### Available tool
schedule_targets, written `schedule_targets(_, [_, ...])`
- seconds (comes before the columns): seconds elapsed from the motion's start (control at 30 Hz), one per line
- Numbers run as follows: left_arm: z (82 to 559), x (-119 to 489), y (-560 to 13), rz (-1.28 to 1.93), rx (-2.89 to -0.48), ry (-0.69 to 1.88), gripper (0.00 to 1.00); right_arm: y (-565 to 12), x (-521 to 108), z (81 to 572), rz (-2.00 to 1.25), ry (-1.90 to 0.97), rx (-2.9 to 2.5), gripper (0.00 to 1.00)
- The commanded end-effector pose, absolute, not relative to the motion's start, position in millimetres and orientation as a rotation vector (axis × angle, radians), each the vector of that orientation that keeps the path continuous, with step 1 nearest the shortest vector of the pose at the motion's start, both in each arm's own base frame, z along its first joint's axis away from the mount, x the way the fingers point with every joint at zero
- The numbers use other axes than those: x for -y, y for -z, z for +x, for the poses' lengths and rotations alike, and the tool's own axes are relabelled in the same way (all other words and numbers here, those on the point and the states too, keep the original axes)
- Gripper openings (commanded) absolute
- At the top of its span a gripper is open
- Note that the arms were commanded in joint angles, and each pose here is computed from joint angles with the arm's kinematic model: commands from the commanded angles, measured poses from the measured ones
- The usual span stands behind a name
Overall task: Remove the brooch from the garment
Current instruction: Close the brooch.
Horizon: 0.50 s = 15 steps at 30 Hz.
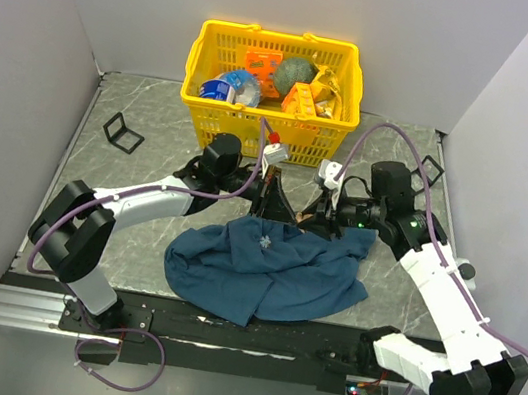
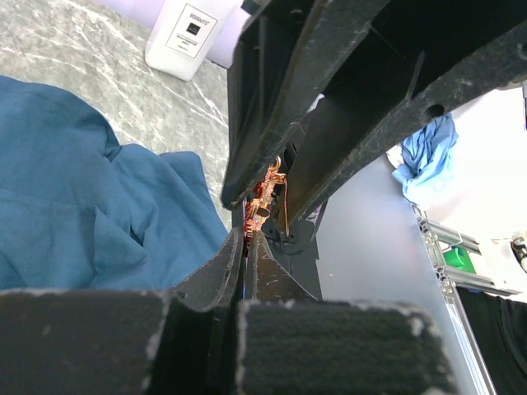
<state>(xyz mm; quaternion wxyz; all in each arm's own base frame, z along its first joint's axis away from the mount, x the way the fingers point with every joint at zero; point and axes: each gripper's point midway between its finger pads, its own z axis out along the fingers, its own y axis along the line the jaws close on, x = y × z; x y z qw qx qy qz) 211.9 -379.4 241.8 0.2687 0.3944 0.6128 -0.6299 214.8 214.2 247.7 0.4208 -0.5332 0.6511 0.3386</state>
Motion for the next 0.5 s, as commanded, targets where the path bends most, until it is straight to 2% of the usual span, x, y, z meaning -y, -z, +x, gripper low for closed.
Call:
schedule_targets(0.0, [207.5,380.3,-279.2,1.12,-1.5,1.68,0.01,-267.3,-221.5,211.5,-1.358,-0.875,-1.547,0.43])
schedule_targets(0.27, [206.0,379.1,-280.3,1.129,-1.49,1.676,0.01,-276.2,-224.1,206.6,-1.355,-0.947,-1.53,0.44])
schedule_targets(0.47, [205.5,378.6,-282.1,1.13,-1.484,1.674,0.01,-273.3,-222.4,211.3,-1.349,-0.925,-1.546,0.4])
